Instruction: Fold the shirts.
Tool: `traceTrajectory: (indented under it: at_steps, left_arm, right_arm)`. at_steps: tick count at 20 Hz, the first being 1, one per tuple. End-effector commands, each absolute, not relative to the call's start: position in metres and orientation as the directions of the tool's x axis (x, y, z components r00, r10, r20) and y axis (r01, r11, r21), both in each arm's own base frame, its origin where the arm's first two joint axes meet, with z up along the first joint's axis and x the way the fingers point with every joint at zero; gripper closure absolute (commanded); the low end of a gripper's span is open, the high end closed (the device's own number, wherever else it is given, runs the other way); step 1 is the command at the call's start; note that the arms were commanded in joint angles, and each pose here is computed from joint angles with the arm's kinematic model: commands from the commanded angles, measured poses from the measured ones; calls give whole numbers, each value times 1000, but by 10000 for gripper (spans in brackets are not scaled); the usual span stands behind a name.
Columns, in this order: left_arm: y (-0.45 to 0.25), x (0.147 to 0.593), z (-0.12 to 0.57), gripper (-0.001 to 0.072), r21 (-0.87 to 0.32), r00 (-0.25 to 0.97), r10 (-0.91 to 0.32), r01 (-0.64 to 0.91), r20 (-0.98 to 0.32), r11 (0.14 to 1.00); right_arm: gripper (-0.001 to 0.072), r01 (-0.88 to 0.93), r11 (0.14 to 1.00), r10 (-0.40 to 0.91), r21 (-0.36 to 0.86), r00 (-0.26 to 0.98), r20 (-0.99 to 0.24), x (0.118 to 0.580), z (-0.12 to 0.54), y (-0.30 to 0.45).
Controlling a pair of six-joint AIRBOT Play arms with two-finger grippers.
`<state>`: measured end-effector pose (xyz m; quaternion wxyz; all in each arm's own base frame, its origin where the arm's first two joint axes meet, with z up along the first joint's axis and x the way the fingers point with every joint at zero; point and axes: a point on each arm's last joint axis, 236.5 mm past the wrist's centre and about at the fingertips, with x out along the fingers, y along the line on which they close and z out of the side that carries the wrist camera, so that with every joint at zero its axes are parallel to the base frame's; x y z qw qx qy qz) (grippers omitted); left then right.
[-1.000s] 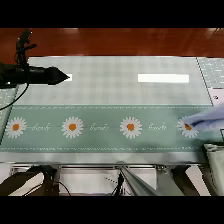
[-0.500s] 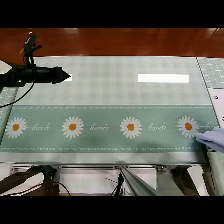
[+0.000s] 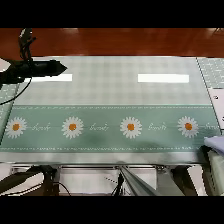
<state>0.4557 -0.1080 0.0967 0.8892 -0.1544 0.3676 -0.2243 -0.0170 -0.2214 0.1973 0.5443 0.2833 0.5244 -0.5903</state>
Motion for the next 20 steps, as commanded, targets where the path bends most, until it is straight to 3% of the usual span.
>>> traceTrajectory:
  at_steps: [1,4,6,7,14,16,17,18,19,20]
  left_arm:
    - [-104,461,100,677,-428,649,-498,280,-575,859]
    - [-101,461,100,677,-427,652,-495,277,-575,861]
    - [-96,462,100,677,-415,658,-487,279,-575,866]
    - [-92,463,100,676,-415,662,-481,271,-574,868]
    - [-71,466,100,677,-417,681,-453,232,-575,879]
    - [-75,461,99,676,-426,660,-472,245,-585,871]
    - [-80,455,98,674,-434,637,-491,260,-594,862]
    - [-85,449,99,631,-445,609,-514,278,-604,851]
    - [-91,442,100,474,-455,578,-538,298,-613,839]
    - [-96,436,102,266,-468,549,-559,313,-621,827]
  right_arm:
    - [685,926,142,-351,-349,-282,-893,-26,201,-220]
    - [670,924,151,-363,-351,-278,-889,-27,204,-217]
    - [409,926,145,-377,-349,-275,-885,-28,207,-214]
    - [378,926,141,-384,-349,-274,-882,-29,209,-213]
    - [379,942,139,-437,-306,-219,-872,-18,214,-216]
    - [385,952,241,-496,-188,-46,-867,23,215,-230]
    - [385,940,329,-523,-94,98,-847,57,220,-237]
    - [383,899,438,-525,4,260,-810,96,228,-239]
    - [366,845,524,-493,112,407,-769,132,236,-236]
    - [296,762,601,-414,243,556,-721,170,245,-226]
